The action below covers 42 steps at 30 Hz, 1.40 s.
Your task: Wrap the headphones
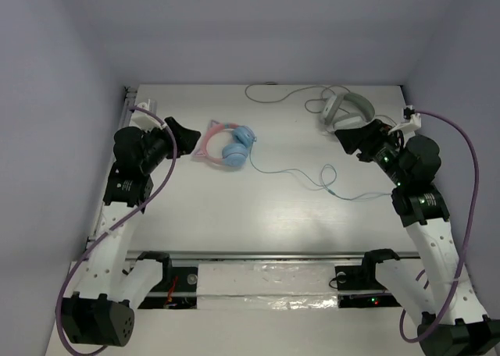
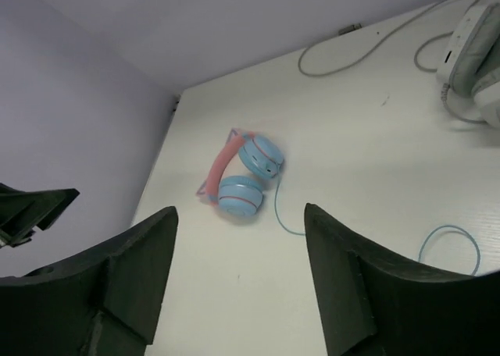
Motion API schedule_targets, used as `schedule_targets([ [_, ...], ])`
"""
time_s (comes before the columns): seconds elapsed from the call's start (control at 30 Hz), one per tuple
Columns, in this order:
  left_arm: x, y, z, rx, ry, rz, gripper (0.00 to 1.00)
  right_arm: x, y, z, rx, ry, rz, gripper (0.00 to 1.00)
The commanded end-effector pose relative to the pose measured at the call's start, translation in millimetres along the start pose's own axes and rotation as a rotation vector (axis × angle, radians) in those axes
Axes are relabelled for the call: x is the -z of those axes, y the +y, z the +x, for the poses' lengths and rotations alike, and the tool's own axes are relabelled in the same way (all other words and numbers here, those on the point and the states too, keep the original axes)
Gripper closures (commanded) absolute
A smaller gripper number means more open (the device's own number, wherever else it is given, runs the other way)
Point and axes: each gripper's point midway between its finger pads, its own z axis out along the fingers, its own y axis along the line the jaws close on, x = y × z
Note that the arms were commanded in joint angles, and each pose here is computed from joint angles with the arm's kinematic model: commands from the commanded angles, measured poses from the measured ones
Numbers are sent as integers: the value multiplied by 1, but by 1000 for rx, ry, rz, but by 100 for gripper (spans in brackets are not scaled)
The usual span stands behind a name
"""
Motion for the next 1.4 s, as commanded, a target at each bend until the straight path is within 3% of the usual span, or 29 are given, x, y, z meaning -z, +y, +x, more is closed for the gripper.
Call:
schedule_targets([
  [0.0,-2,9,-9,-23,-11,-59,47,5,18,-9,3,-32,-81,30],
  [0.1,-11,24,-3,-33,14,-115,43,2,19,-9,0,-26,-88,65],
  [0.13,-15,28,-2,-37,26,-127,43,2,18,-8,1,-23,-88,82],
  [0.23,-33,42,3,-52,82,-161,66,1,21,-5,6,-11,-111,96],
  [0.27,-38,45,4,-60,92,-182,87,1,22,-4,0,-10,-118,100],
  [0.33,-50,58,8,-75,124,-219,100,-1,23,-2,-6,-9,-135,100],
  [0.63,-97,102,20,-99,192,-364,100,-15,14,6,-26,19,-128,100],
  [0.93,-156,120,44,-250,304,-415,100,-34,5,32,-37,70,-117,100],
  [1.03,-171,133,59,-271,355,-415,88,-33,5,36,-33,74,-118,98],
  [1.07,-176,133,65,-271,374,-396,73,-32,8,38,-29,76,-126,92],
  [1.17,-189,142,84,-286,431,-372,58,-31,10,42,-27,86,-136,81],
  [1.27,-198,155,102,-298,489,-376,51,-31,13,44,-22,90,-144,74],
  [1.37,-205,164,117,-300,530,-374,50,-31,14,45,-20,95,-148,71],
])
